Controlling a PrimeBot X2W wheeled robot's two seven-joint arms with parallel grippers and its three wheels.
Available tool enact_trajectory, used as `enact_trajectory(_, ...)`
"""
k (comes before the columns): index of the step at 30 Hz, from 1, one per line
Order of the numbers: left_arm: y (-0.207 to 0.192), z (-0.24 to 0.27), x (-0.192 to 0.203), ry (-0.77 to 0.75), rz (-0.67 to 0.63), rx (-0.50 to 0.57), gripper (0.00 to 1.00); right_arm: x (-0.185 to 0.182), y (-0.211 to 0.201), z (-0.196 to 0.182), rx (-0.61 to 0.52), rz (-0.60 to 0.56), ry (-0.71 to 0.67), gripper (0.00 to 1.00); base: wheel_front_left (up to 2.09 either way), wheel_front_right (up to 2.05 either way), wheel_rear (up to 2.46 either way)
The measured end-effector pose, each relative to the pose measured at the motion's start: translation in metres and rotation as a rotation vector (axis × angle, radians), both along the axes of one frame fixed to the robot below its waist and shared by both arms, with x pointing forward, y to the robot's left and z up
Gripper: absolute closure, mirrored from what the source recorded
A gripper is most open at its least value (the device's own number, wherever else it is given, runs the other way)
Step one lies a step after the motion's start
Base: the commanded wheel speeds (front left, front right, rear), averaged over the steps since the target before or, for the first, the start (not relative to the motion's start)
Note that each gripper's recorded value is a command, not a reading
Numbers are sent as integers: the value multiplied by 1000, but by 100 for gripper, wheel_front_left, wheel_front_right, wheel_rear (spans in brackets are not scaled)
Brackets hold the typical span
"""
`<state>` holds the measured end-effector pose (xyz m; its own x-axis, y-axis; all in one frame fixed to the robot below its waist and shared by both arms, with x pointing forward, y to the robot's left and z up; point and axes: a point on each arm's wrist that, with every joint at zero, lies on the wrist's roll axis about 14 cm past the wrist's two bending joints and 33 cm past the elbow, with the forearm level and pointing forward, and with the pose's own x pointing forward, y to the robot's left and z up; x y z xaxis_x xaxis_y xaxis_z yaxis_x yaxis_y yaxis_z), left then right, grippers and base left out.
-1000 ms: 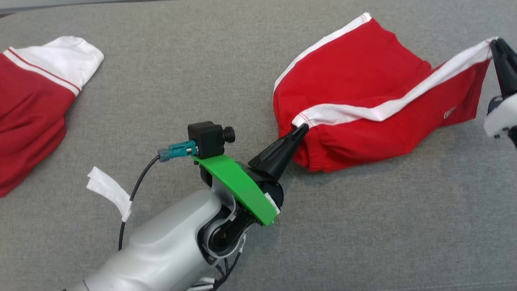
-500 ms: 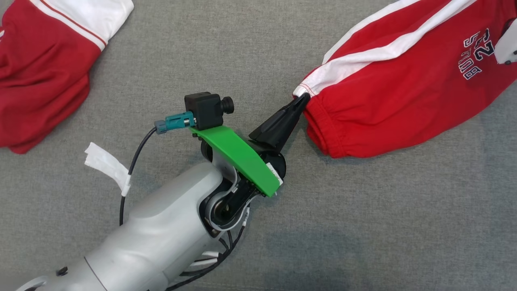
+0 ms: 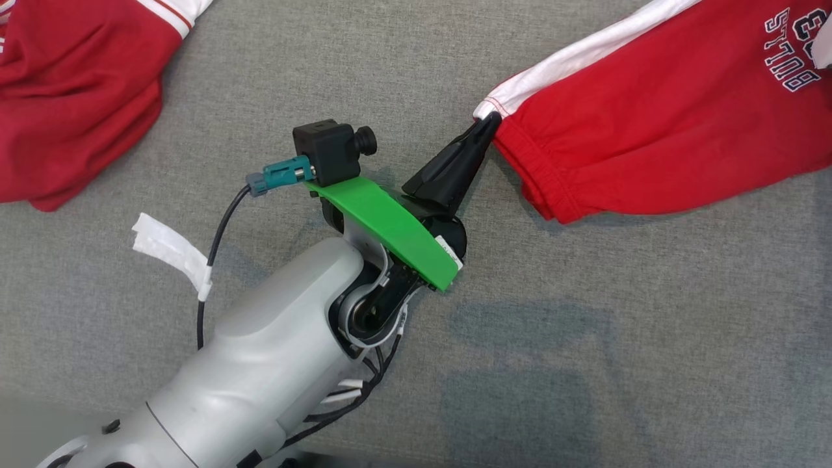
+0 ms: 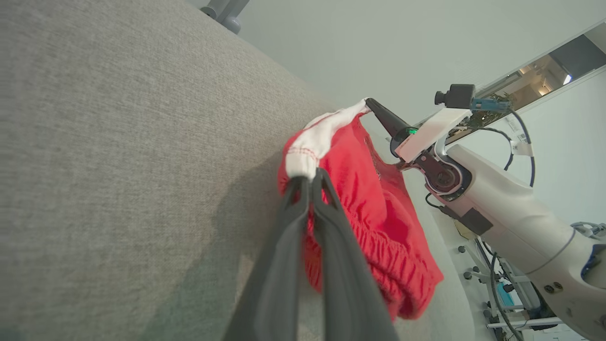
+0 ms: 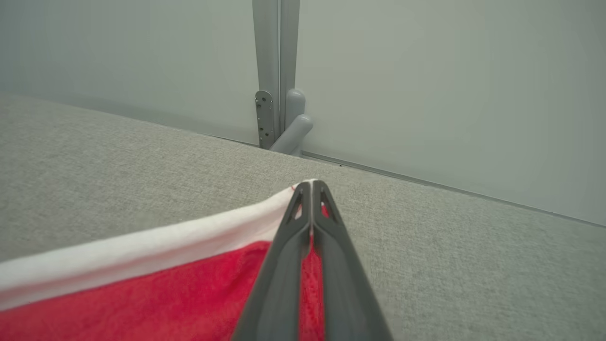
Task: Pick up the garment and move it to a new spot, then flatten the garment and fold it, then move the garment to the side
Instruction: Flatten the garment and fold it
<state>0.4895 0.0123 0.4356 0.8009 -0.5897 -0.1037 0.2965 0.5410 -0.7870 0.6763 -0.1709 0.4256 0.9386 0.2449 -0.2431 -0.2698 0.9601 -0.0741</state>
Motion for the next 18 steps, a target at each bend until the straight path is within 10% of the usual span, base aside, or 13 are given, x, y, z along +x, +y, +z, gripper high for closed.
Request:
enact_trajectory(6,4,-10,1,15,11,22,46,-1,11,-22,13,6,44,95,0,0,0)
enact_trajectory(7,3,-12,-1,15,5,31,0,-2,13,-24,17,6,52,81,0,0,0)
enact_trajectory(10,3,-11,-1,3,-1,47,0,-5,13,-23,24,1,58,56,0,0,0)
enact_trajectory(12,5,-10,0,-13,-2,69,0,-7,11,-19,36,-8,52,0,0,0,0)
enact_trajectory(18,26,-5,1,-80,49,157,0,-22,4,-1,130,-60,20,0,0,0,0)
